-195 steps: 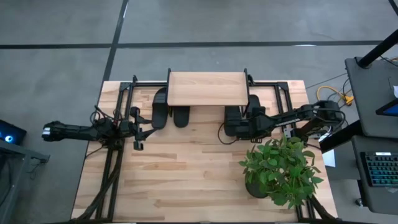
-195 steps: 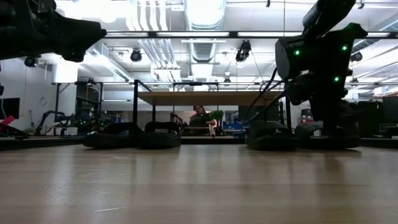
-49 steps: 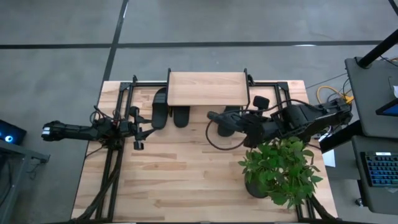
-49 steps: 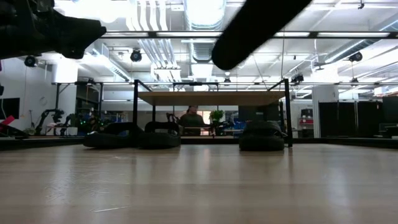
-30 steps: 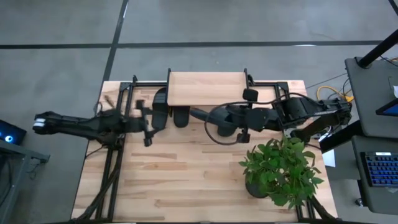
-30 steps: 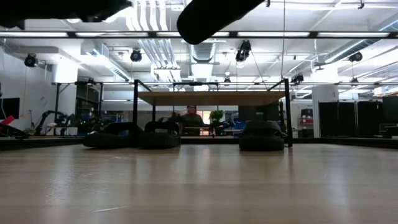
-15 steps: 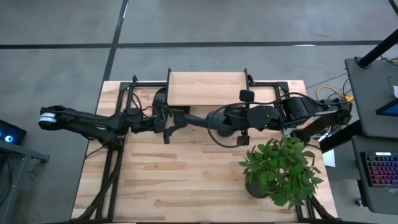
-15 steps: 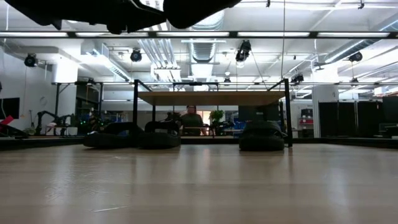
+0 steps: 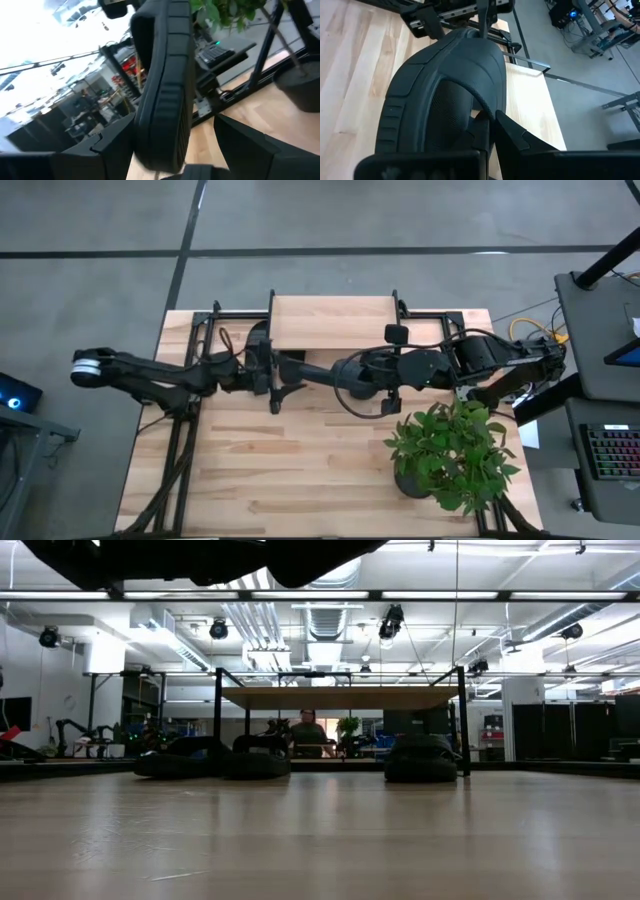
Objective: Pick and place slides into the shelf
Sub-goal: Put the black slipper on the shelf
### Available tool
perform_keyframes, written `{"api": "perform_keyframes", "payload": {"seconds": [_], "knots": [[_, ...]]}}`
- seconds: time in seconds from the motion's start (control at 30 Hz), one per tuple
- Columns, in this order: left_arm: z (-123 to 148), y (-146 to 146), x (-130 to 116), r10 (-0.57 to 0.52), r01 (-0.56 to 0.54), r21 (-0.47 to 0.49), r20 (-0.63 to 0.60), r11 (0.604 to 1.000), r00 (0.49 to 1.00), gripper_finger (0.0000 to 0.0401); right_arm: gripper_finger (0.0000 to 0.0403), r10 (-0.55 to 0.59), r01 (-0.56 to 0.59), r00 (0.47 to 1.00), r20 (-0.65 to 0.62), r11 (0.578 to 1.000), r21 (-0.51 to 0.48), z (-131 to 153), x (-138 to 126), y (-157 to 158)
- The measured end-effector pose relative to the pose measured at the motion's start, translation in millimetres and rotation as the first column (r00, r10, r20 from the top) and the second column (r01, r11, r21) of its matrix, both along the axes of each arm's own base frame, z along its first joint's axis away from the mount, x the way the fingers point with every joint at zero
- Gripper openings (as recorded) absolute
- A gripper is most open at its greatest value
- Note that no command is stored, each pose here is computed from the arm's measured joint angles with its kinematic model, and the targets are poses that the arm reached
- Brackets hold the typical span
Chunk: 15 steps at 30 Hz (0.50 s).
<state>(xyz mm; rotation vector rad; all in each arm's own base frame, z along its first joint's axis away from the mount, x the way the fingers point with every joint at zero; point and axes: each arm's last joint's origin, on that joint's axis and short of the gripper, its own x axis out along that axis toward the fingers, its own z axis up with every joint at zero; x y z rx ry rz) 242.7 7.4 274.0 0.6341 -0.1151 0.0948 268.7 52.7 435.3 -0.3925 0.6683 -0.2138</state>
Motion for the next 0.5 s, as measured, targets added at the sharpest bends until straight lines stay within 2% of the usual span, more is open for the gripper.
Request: {"api": "perform_keyframes", "payload": {"seconds": [0.17,0.27,0.37,0.5], "knots": [[5.9,0.0,13.8,-0.009,0.009,0.001,-0.001,1.000,1.000,0.0247,0.0008,0.013,-0.012,1.000,0.009,1.000,-0.009,1.1,0.9,0.3],[7.8,-0.3,19.7,-0.027,0.027,0.003,-0.007,1.000,1.000,0.0230,0.0008,0.013,-0.013,1.000,0.008,1.000,-0.010,0.9,0.9,0.3],[9.0,-0.2,23.2,-0.029,0.029,0.004,-0.008,1.000,1.000,0.0192,0.0008,0.013,-0.013,1.000,0.007,1.000,-0.010,0.9,0.9,0.3],[8.6,-0.5,25.4,-0.039,0.039,0.016,-0.015,0.999,0.999,0.0111,0.0008,0.014,-0.013,1.000,0.007,1.000,-0.011,0.9,0.8,0.4]]}}
